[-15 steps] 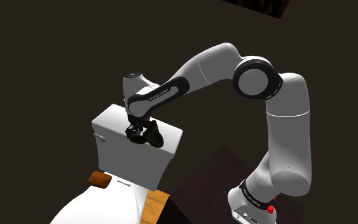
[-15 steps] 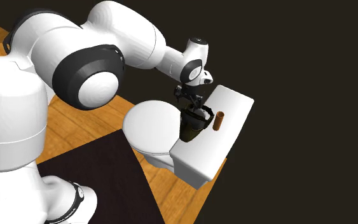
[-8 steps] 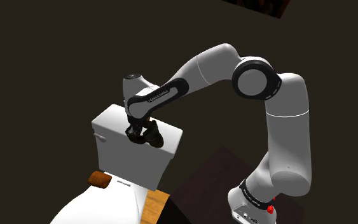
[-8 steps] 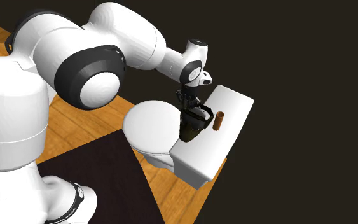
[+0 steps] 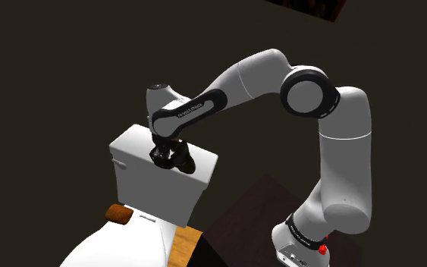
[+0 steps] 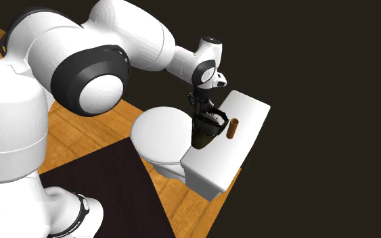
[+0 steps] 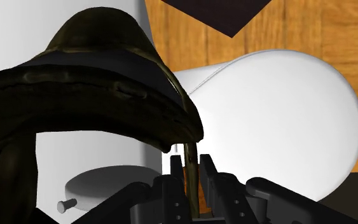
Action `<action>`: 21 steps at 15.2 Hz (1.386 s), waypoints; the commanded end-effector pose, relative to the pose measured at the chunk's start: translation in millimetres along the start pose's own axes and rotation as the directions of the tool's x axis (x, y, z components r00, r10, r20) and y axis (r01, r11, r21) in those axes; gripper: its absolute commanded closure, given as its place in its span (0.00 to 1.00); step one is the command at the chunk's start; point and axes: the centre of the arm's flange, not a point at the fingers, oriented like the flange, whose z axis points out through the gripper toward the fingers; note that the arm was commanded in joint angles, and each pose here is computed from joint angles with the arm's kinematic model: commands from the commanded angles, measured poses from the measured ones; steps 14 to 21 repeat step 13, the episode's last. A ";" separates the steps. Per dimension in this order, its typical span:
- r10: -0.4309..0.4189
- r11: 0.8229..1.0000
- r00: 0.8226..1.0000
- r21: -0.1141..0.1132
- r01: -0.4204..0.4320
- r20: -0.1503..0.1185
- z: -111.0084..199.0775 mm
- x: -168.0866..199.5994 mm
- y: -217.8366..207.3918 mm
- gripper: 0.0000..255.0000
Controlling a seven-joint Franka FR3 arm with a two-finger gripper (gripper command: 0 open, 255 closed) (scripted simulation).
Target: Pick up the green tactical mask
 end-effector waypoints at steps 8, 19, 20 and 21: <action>0.000 1.000 1.000 0.000 0.000 0.000 -45.9 -8.4 -0.7 1.00; 0.000 1.000 1.000 0.000 0.000 0.000 -62.3 -11.2 -0.8 1.00; 0.000 1.000 1.000 0.000 0.000 0.000 -62.3 -11.2 -0.8 1.00; 0.000 1.000 1.000 0.000 0.000 0.000 -62.3 -11.2 -0.8 1.00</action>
